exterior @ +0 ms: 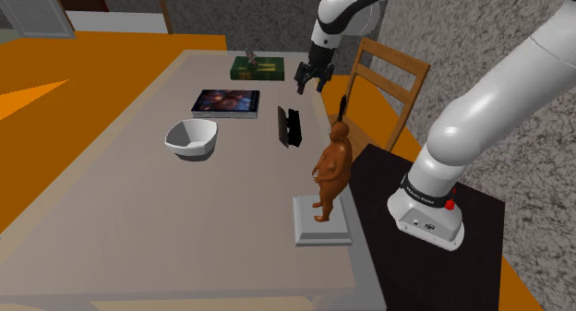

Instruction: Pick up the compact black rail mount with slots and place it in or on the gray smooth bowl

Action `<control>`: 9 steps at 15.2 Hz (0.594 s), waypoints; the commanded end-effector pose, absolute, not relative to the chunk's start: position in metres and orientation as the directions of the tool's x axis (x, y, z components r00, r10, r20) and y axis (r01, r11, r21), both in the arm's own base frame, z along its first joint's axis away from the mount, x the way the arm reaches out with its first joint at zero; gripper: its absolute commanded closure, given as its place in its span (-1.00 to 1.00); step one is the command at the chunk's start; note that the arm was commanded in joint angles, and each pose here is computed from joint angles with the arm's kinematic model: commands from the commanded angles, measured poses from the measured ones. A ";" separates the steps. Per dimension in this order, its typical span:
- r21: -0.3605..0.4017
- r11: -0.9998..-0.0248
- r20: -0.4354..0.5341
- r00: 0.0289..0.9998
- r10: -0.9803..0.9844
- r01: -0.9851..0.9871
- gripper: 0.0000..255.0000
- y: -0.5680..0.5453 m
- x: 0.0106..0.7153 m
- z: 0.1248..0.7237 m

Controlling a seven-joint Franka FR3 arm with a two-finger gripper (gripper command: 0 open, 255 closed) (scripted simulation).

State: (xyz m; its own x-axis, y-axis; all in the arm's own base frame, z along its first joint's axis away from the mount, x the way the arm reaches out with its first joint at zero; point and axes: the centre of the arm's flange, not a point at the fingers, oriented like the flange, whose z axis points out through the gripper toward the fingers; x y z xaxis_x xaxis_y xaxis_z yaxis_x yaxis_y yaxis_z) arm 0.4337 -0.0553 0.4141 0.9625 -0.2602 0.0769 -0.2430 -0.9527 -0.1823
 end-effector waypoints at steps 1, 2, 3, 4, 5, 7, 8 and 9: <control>-0.199 -0.934 0.071 0.946 -0.316 -0.297 -1.00 -0.062 0.446 0.391; -0.207 -0.924 0.067 0.937 -0.342 -0.322 -1.00 -0.067 0.452 0.380; -0.215 -0.913 0.063 0.928 -0.367 -0.347 -1.00 -0.071 0.457 0.369; -0.223 -0.901 0.059 0.918 -0.393 -0.371 -1.00 -0.076 0.463 0.357; -0.231 -0.889 0.054 0.907 -0.418 -0.396 -1.00 -0.081 0.468 0.346; -0.246 -0.862 0.044 0.883 -0.467 -0.443 -1.00 -0.091 0.478 0.323; -0.253 -0.848 0.039 0.870 -0.491 -0.466 -1.00 -0.095 0.483 0.312; -0.260 -0.832 0.034 0.857 -0.514 -0.489 -1.00 -0.100 0.487 0.300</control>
State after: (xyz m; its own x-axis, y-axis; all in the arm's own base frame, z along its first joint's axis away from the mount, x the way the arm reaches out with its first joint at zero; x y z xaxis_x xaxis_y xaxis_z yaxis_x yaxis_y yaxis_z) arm 0.4816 -0.0939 0.3130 0.8721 -0.4878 0.0390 -0.4636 -0.8491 -0.2533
